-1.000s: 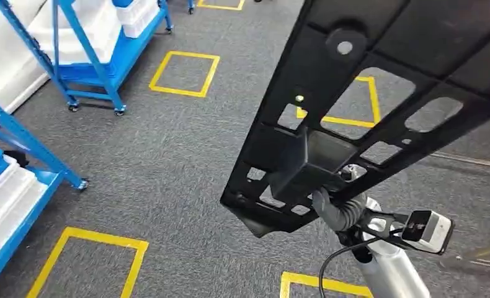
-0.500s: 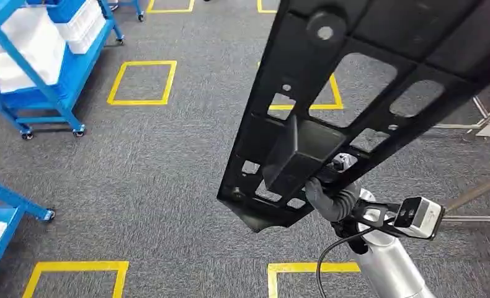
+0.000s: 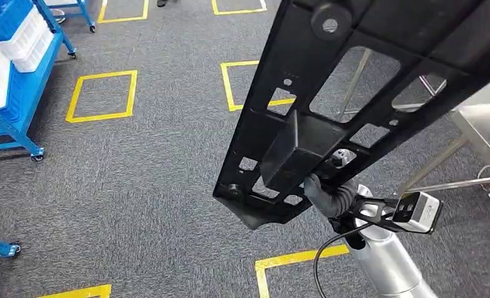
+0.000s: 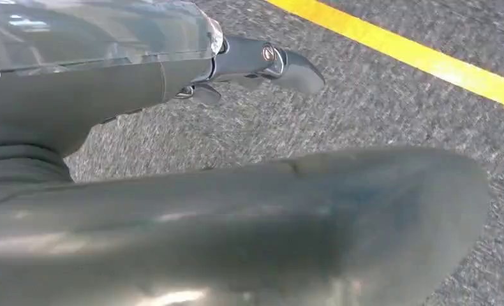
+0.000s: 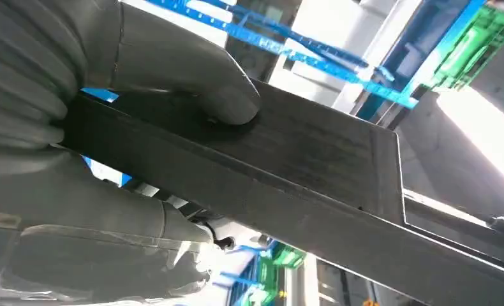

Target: Take the parts from the cabinet and place them on the table.

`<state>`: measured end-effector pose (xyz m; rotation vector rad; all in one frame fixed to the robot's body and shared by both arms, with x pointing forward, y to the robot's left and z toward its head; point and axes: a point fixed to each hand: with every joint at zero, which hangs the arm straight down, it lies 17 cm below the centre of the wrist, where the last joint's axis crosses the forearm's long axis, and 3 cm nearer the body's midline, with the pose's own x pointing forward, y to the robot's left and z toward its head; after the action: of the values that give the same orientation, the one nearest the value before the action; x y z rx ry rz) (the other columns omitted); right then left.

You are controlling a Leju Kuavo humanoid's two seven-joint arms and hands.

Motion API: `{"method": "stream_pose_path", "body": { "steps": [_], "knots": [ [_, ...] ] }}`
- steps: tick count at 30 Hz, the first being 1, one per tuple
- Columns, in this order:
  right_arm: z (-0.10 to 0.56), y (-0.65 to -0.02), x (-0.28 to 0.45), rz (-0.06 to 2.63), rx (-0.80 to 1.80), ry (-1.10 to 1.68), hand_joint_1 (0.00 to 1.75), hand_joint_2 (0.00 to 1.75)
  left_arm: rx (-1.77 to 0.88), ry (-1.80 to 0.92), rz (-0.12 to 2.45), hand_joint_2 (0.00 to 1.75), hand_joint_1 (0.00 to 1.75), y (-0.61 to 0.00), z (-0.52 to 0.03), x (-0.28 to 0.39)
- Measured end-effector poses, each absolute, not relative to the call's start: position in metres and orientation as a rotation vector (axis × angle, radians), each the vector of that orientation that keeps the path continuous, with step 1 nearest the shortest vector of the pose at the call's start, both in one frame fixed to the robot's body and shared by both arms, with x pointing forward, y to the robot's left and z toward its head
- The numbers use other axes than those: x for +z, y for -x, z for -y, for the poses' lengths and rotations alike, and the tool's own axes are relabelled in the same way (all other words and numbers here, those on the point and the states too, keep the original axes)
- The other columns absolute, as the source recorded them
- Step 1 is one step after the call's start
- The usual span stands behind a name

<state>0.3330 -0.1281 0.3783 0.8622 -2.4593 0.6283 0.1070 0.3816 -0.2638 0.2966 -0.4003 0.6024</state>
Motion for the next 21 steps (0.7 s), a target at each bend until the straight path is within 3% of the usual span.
{"method": "stream_pose_path", "body": {
  "steps": [21],
  "knots": [
    [0.132, -0.329, 0.361, 2.443, 0.609, -0.842, 1.75, 1.75, 0.593, -0.273, 0.421, 0.0, 0.0, -0.11, -0.387, -0.262]
  ]
}}
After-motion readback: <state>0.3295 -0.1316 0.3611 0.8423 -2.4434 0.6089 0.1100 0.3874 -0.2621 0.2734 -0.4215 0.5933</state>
